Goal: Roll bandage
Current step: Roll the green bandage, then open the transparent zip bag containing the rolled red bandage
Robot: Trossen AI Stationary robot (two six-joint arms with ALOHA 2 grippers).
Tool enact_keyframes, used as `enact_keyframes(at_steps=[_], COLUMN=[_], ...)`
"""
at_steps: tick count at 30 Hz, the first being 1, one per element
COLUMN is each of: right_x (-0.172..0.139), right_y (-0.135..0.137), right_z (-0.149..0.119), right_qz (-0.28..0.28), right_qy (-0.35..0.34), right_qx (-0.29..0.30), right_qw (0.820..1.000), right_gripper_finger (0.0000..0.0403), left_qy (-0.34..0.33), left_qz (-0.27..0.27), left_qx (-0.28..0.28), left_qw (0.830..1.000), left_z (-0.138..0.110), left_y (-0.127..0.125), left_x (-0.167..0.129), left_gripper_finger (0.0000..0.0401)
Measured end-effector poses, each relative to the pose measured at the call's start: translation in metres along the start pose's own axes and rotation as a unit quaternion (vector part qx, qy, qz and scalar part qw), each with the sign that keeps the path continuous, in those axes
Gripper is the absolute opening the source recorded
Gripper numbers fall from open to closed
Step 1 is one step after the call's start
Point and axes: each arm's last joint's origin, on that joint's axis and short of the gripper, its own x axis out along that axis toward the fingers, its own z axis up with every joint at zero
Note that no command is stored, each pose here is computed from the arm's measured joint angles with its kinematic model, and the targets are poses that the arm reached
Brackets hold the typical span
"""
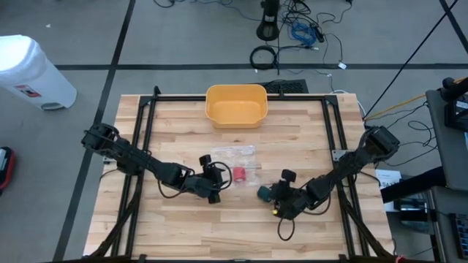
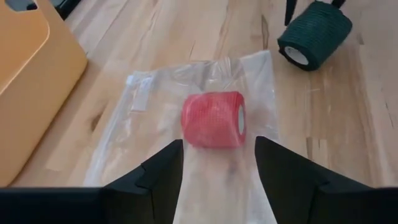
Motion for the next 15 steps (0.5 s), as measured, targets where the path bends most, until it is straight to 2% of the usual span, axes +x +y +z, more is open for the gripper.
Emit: enact_keyframes(at_steps=[3, 6, 11, 15], right_x=[-0.01, -0.023, -0.044, -0.058], right_y=[-0.006, -0.01, -0.014, -0.021], right_z=[0.008, 0.018, 0.031, 0.046], right_qz=[0.013, 0.018, 0.039, 0.005], right_qy=[0.016, 0.02, 0.045, -0.007], right_qx=[0.011, 0.013, 0.008, -0.003], right_qw=[1.0, 1.0, 0.998, 1.0], right_gripper_finger=[0.0209, 0.0246, 0.0255, 0.024], left_qy=[-0.001, 0.0, 0.01, 0.012], left_qz=[-0.003, -0.004, -0.001, -0.001], left_qx=[0.001, 0.001, 0.007, 0.008], left_qw=[1.0, 1.0, 1.0, 1.0], left_z=[0.0, 0.0, -0.003, -0.003], left_y=[-0.002, -0.002, -0.001, -0.001], left_x=[-0.001, -0.001, -0.001, -0.001], left_gripper_finger=[0.0203, 0.0203, 0.0203, 0.0203])
